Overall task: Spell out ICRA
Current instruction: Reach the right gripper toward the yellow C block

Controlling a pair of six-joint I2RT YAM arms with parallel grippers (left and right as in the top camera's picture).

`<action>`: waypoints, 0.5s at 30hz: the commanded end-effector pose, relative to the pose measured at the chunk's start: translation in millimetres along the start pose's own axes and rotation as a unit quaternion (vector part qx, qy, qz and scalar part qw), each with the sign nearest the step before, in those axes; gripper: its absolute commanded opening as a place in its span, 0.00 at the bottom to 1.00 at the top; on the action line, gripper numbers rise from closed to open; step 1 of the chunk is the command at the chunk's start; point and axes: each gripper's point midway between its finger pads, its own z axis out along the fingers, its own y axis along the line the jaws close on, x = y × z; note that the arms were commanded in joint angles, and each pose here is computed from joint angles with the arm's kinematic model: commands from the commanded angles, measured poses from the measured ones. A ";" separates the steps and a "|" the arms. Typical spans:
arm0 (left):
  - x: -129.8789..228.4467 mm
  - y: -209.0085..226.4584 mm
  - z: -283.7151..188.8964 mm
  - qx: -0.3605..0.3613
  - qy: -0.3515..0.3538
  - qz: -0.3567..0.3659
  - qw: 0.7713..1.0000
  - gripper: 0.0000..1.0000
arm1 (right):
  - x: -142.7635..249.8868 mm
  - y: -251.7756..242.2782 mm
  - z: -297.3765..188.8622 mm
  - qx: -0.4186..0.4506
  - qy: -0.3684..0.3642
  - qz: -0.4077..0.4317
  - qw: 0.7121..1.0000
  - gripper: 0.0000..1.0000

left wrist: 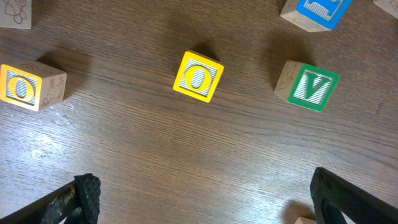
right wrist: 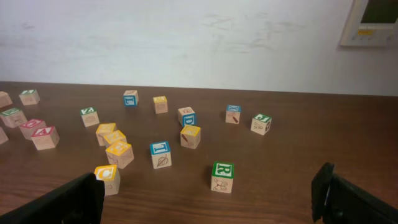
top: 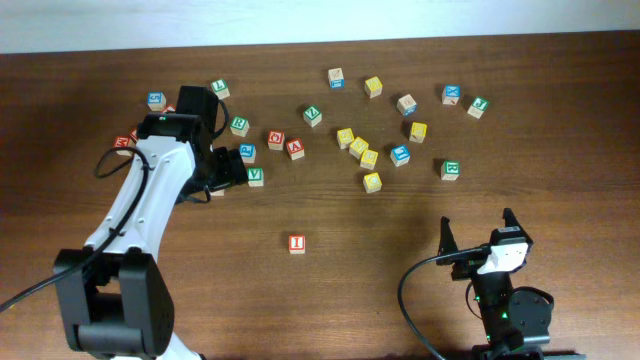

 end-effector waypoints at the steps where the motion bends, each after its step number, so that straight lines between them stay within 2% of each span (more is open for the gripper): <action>1: -1.9 3.1 2.5 -0.009 0.000 -0.007 1.000 0.99 | -3.4 43.8 -5.7 -0.129 0.005 0.115 0.985 0.98; 4: -1.9 3.1 2.5 -0.009 0.000 -0.007 1.000 0.99 | -5.6 89.0 -25.0 -0.265 0.049 0.221 0.937 0.98; 6: -1.9 3.1 2.5 -0.009 0.000 -0.007 1.000 0.99 | -24.5 95.8 -30.8 -0.294 0.038 0.284 0.912 0.98; 10: -1.9 3.1 2.5 -0.009 0.000 -0.007 1.000 0.99 | -94.5 108.9 -62.0 -0.381 -0.098 0.235 0.889 0.98; 15: -1.9 3.1 2.5 -0.009 0.000 -0.007 1.000 0.99 | -194.3 76.6 -96.8 -0.314 -0.280 0.214 0.882 0.98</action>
